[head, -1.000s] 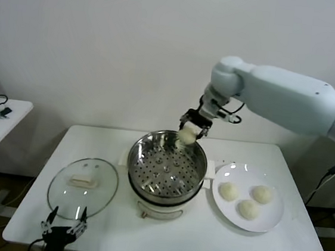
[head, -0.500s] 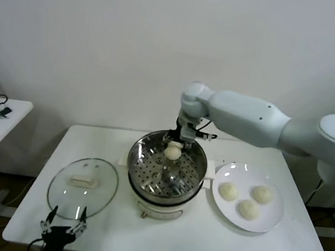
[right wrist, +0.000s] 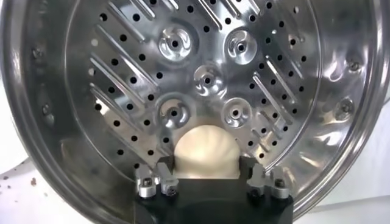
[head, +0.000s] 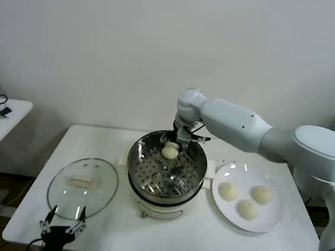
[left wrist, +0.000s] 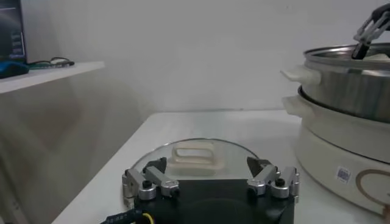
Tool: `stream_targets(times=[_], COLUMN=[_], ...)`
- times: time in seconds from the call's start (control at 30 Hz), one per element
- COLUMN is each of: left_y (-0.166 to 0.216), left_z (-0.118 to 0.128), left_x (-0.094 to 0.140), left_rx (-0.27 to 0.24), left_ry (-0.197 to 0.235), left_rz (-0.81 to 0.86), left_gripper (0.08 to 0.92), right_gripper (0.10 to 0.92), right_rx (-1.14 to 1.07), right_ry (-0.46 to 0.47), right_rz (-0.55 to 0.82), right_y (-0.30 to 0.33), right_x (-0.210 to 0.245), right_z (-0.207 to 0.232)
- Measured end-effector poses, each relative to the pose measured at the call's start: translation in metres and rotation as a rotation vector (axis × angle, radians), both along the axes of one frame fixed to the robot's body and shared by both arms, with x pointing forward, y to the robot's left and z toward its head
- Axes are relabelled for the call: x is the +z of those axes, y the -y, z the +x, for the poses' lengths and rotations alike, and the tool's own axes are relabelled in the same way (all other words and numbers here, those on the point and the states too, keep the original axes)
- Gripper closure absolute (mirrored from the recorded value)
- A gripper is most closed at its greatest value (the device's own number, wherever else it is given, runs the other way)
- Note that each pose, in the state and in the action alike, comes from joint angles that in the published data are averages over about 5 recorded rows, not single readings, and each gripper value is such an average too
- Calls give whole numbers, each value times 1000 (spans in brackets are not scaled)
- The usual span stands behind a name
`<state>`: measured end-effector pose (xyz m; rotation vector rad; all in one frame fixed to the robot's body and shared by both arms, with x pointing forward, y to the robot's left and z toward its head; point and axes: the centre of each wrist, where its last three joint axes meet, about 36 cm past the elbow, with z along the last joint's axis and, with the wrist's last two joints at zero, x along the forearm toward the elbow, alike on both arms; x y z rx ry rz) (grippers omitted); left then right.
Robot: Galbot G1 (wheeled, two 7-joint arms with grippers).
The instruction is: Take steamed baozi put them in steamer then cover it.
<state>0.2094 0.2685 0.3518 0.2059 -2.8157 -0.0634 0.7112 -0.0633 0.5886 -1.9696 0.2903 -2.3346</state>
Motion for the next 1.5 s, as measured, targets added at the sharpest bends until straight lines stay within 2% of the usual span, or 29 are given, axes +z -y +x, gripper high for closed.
stream_targets(times=[0.3,0.53,0.67,0.83,1.07,1.5], left_y=[5,6,5,5,4,2], left_z=[-3,-5,-6,-5,-5,-7], left_x=[4,5,6,9,10,8], left_rx=[-8,-14,-16,-17,-15,-3], left_ry=[2,2,6,17,22,16], left_rz=[-1,5,10,11,13,20], left_gripper=[177,177,177,177,177,177], right_gripper=[199,200,200,200,200,200], right_rx=[-113,-451,-679,-929,-1181,-1368], right_ry=[-49,-110,-136,-181,-244,-254], right_rz=[42,117,145,155,157,147], right_y=[26,96,148,207,259,271], right_x=[62,120,130,111,50,-57], right_z=[7,8,2,-16,-48,-74])
